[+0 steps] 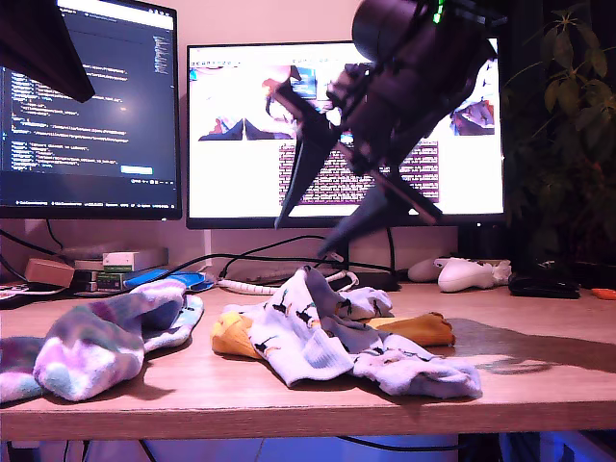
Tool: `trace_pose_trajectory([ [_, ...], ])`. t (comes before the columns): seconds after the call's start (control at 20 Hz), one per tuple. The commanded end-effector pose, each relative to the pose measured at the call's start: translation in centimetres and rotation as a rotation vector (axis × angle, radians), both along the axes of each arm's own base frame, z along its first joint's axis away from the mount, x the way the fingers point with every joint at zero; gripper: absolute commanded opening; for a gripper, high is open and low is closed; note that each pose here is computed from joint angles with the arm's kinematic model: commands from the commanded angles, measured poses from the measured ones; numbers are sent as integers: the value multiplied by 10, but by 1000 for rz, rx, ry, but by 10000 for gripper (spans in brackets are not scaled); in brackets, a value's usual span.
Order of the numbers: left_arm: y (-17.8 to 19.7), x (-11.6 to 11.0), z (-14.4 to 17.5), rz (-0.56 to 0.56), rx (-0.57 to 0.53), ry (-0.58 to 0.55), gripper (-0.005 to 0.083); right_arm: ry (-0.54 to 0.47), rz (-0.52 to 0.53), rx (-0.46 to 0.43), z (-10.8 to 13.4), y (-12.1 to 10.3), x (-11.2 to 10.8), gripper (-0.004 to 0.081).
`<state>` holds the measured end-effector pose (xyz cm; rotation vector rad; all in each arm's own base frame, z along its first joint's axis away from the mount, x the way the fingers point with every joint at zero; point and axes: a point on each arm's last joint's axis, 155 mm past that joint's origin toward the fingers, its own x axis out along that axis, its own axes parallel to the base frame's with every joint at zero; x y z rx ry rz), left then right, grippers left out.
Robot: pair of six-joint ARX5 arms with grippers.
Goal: Pair up the socks based on colour and pattern, by placing them on top of one another
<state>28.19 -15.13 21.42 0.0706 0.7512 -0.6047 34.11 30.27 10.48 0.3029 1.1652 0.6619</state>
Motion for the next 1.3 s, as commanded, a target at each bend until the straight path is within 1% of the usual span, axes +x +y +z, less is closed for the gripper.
trace_pose_trajectory([
  [0.0, 0, -1, -7, 0, 2, 14, -19, 18, -8, -5, -7, -3, 1, 411],
  [0.15, 0, -1, -7, 0, 2, 14, -19, 36, -35, -2, -10, -6, 4, 411],
  [0.25, 0, -1, -7, 0, 2, 15, -19, 60, -42, -10, -19, -8, 5, 411],
  [0.4, 0, -1, -8, 0, 3, 17, -19, 122, -35, 14, -34, 0, 2, 411],
  [0.6, 0, -2, -8, 0, 5, 22, -19, 109, -68, 52, -37, 8, 14, 398],
  [0.65, 0, -2, -8, 0, 5, 22, -19, 107, -68, 52, -37, 8, 15, 357],
  [0.7, 0, -2, -8, 0, 5, 22, -19, 105, -70, 50, -38, 8, 15, 253],
  [0.75, 0, -2, -8, 0, 5, 22, -19, 98, -72, 51, -37, 8, 17, 118],
  [0.8, 0, -2, -8, 0, 5, 22, -19, 88, -72, 61, -33, 8, 19, 10],
  [0.85, 0, -2, -8, 0, 4, 22, -19, 82, -74, 71, -27, 7, 22, -11],
  [1.0, 0, -2, -8, 0, 5, 22, -19, 57, -74, 71, -8, -3, 28, -11],
  [1.25, 0, -2, -8, 0, 4, 21, -19, -17, -84, 63, 36, -37, 29, -11],
])
